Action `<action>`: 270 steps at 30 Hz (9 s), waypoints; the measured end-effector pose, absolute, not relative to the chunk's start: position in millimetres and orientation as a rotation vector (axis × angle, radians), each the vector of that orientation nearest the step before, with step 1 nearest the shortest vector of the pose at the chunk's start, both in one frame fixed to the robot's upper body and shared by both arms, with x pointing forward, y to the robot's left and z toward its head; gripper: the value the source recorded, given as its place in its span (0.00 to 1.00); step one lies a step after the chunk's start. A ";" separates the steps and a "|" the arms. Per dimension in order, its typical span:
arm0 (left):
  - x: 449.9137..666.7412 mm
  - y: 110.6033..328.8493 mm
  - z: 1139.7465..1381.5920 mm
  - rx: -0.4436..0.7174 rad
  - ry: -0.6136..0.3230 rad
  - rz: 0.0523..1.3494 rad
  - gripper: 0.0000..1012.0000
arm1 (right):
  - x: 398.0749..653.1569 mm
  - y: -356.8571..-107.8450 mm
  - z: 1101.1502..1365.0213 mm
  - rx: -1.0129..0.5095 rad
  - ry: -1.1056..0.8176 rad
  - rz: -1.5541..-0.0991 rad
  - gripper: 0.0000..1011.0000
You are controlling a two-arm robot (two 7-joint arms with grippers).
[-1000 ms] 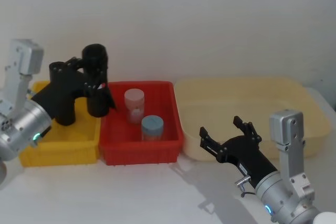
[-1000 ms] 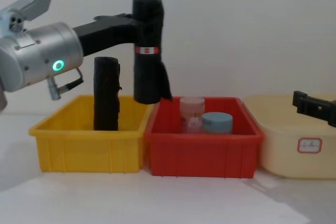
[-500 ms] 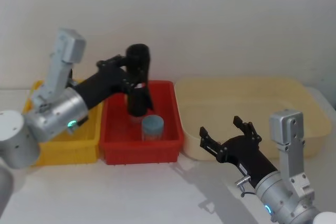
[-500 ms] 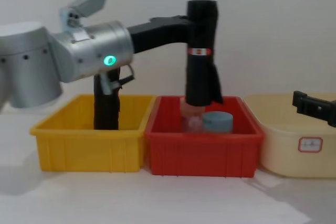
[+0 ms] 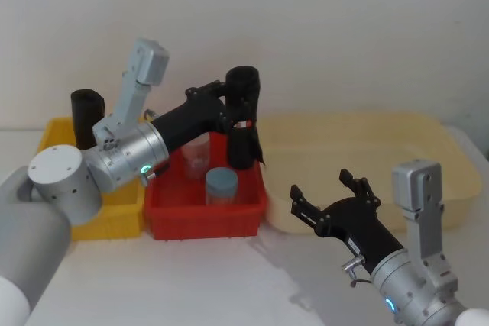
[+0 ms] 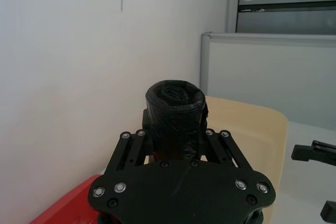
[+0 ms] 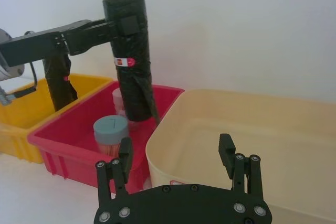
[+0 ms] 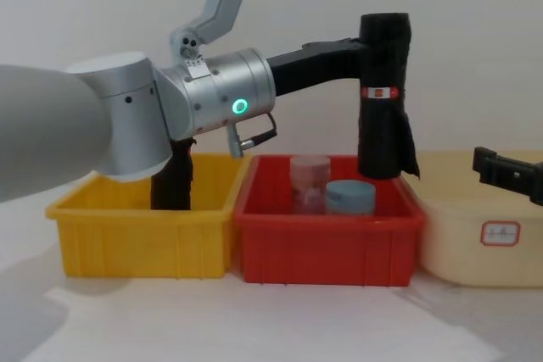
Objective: Pick up the garbage bag with the one hand and transfer it to the other hand.
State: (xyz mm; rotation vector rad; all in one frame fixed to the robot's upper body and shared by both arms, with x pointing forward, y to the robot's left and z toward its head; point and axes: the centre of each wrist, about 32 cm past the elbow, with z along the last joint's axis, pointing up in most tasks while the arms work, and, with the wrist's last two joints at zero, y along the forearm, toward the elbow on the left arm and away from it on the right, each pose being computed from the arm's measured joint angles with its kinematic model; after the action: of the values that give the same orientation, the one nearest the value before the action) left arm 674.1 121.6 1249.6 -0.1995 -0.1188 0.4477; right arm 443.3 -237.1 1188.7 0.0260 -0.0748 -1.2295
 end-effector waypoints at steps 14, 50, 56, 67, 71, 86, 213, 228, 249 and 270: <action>682.3 99.2 1252.6 -0.211 -0.116 0.366 0.41 | 443.3 -237.1 1188.7 0.026 -0.075 -1.230 0.99; 678.2 77.7 1265.5 -0.220 -0.134 0.271 0.41 | 456.8 -229.5 1186.8 0.026 -0.216 -1.269 0.99; 678.1 77.2 1265.8 -0.220 -0.135 0.269 0.41 | 461.6 -225.7 1187.2 0.022 -0.229 -1.261 0.99; 677.9 76.6 1266.2 -0.221 -0.135 0.266 0.41 | 474.4 -217.3 1187.8 0.011 -0.234 -1.227 0.99; 677.9 76.5 1266.3 -0.221 -0.135 0.266 0.41 | 479.6 -214.9 1187.9 0.008 -0.235 -1.221 0.99; 677.9 76.5 1266.3 -0.221 -0.135 0.266 0.41 | 502.5 -210.1 1187.9 0.003 -0.227 -1.235 0.99; 652.1 99.0 1270.6 -0.218 -0.231 0.443 0.99 | 604.7 -286.0 1237.6 -0.168 -0.242 -1.658 0.99; 608.8 130.2 1270.1 -0.193 -0.312 0.659 0.99 | 568.4 -266.0 1227.2 -0.182 -0.251 -1.465 0.99; 538.0 176.9 1263.2 -0.149 -0.385 0.986 0.99 | 532.7 -235.1 1211.5 -0.191 -0.209 -1.270 0.99; 477.0 218.1 1256.5 -0.105 -0.442 1.283 0.99 | 535.8 -215.1 1222.0 -0.207 -0.182 -1.117 0.99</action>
State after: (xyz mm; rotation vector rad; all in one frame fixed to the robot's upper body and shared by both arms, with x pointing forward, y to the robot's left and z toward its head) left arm 477.0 218.1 1256.5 -0.1048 -0.4421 1.2831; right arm 535.8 -215.1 1222.0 -0.2075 -0.1816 -1.1175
